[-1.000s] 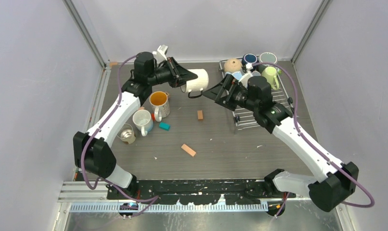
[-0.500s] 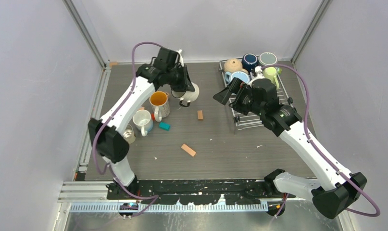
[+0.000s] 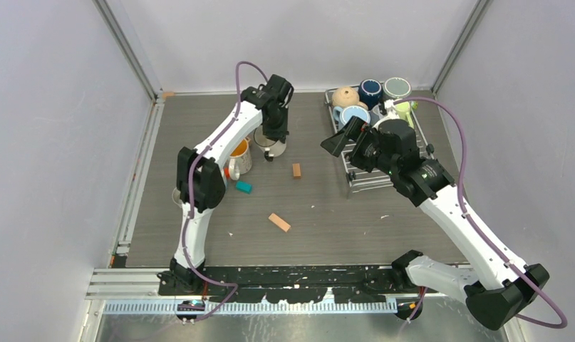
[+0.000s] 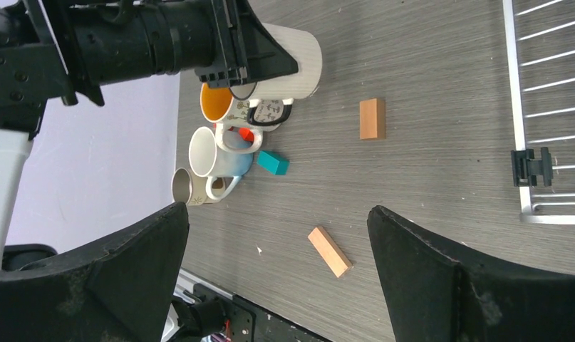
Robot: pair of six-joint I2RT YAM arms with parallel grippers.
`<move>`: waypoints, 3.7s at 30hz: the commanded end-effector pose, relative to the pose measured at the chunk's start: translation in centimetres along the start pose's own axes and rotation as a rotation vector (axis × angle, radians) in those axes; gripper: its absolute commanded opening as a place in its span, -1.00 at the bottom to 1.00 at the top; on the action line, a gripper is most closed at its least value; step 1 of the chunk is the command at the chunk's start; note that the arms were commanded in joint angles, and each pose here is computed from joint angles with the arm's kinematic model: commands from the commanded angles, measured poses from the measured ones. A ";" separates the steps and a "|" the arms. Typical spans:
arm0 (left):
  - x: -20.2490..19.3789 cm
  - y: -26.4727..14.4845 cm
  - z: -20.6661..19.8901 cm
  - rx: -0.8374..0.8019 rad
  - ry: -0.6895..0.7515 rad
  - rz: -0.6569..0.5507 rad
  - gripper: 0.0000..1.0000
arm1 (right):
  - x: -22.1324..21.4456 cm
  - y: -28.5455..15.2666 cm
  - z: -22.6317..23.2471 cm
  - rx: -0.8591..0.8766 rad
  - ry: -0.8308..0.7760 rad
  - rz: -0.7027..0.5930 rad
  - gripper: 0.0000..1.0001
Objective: Unload the cups from the dish rack
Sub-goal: Place the cup at the center of the board, then unload the cup from the dish rack.
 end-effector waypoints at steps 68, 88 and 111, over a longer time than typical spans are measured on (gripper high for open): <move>2.1 -11.0 -2.1 -0.136 0.174 -0.214 0.55 | 2.3 -0.2 -1.0 -0.164 -0.079 -0.049 1.00; -9.7 -19.0 -0.4 -0.427 0.209 -0.200 0.99 | 5.1 3.6 -6.2 -0.398 -0.098 -0.085 1.00; -14.6 -15.8 1.2 -0.485 0.236 -0.114 0.99 | 17.1 11.3 -19.6 -0.650 -0.035 -0.173 1.00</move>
Point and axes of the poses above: each gripper's point midway between its finger pads, its own y axis out along the fingers, its own z axis along the line the jaws close on, x = y × z, the point moved 5 cm from there along -y, back along the fingers, and after that the axes turned 9 degrees about -y, right-handed, at the moved point
